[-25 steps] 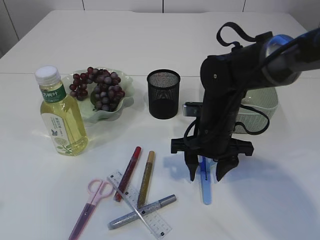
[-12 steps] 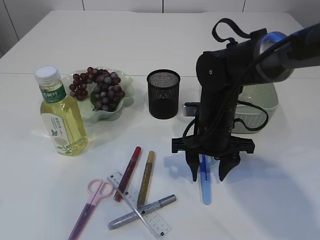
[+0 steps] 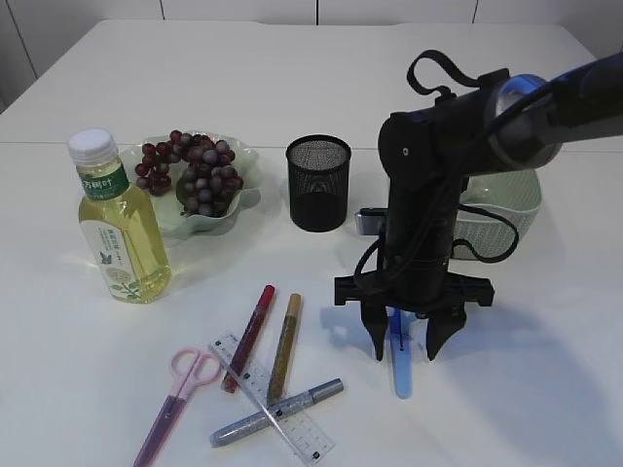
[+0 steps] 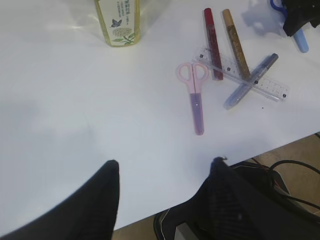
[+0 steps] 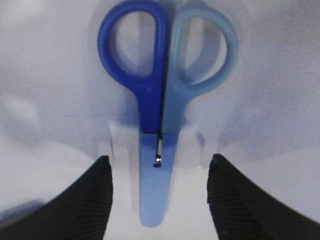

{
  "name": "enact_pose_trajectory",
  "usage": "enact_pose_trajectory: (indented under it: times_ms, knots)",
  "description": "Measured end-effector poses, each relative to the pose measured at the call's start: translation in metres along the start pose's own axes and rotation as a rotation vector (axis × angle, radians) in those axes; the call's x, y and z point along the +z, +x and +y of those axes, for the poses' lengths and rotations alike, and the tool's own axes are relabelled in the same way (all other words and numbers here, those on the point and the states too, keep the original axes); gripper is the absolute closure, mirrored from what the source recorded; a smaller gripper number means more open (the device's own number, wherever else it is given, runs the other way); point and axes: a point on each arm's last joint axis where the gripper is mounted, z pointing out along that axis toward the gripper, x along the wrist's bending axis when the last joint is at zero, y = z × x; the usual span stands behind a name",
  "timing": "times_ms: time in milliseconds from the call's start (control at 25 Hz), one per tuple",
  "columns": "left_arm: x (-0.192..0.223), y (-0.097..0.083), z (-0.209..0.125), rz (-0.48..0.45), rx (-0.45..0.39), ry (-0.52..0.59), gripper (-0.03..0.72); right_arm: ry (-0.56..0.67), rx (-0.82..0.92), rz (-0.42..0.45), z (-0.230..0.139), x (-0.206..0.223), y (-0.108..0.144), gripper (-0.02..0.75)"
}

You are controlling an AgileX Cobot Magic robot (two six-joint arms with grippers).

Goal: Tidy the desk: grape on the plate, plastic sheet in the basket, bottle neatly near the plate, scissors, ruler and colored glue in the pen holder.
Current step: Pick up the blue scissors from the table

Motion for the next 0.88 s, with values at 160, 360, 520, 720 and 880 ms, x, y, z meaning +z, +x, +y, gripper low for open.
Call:
enact_pose_trajectory:
  times_ms: [160, 360, 520, 720, 880]
  knots:
    - [0.0, 0.0, 0.0, 0.0, 0.0, 0.0, 0.273, 0.007, 0.001, -0.004, 0.0008, 0.0041, 0.0, 0.267]
    - [0.0, 0.0, 0.0, 0.0, 0.0, 0.0, 0.273, 0.009, 0.003, -0.005, 0.0015, 0.0065, 0.0001, 0.267]
    - [0.0, 0.0, 0.0, 0.0, 0.0, 0.0, 0.273, 0.01, 0.004, -0.006, 0.0016, 0.0071, 0.0001, 0.267]
    - [0.0, 0.0, 0.0, 0.0, 0.0, 0.0, 0.273, 0.012, 0.005, -0.005, 0.0025, 0.0081, 0.0006, 0.267]
    - [0.0, 0.0, 0.0, 0.0, 0.0, 0.0, 0.273, 0.01, 0.004, -0.004, 0.0028, 0.0076, 0.0009, 0.267]
